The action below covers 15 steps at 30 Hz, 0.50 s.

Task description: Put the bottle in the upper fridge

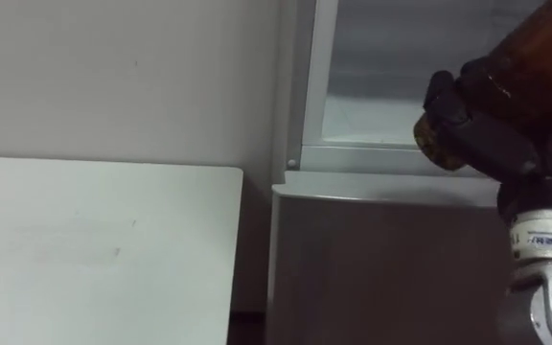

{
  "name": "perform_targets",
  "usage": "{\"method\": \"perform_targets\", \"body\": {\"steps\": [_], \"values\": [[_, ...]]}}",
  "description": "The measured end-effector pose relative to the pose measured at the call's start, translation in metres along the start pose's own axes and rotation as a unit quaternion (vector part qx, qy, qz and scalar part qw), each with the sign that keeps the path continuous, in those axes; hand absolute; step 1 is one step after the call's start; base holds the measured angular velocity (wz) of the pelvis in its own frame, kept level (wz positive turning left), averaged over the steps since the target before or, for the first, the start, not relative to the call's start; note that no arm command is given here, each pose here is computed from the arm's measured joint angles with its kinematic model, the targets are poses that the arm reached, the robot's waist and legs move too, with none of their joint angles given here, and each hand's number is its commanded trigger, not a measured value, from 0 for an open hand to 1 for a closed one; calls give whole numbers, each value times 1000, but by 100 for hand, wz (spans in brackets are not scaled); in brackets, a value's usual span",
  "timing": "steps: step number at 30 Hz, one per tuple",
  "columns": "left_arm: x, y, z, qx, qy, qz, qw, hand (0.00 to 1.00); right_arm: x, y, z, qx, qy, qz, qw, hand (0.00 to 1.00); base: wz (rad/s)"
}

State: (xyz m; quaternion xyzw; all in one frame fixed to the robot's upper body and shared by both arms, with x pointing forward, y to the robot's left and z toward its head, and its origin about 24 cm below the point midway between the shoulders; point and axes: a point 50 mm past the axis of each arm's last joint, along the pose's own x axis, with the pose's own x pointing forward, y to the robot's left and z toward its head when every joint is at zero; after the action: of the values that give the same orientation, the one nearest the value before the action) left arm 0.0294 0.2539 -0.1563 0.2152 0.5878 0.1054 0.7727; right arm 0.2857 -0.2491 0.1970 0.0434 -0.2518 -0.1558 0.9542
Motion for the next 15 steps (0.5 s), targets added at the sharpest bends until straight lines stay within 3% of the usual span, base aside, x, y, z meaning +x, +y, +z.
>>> {"method": "perform_targets", "body": {"steps": [8, 15], "values": [[-2, 4, -11, 20, 11, 9, 1000, 0, 4, -17, -33, -15, 71, -56, 996, 100, 0], [-3, 5, -15, 20, 17, 12, 1000, 0, 7, -26, -35, -32, 76, -80, 993, 100, 0]]}}
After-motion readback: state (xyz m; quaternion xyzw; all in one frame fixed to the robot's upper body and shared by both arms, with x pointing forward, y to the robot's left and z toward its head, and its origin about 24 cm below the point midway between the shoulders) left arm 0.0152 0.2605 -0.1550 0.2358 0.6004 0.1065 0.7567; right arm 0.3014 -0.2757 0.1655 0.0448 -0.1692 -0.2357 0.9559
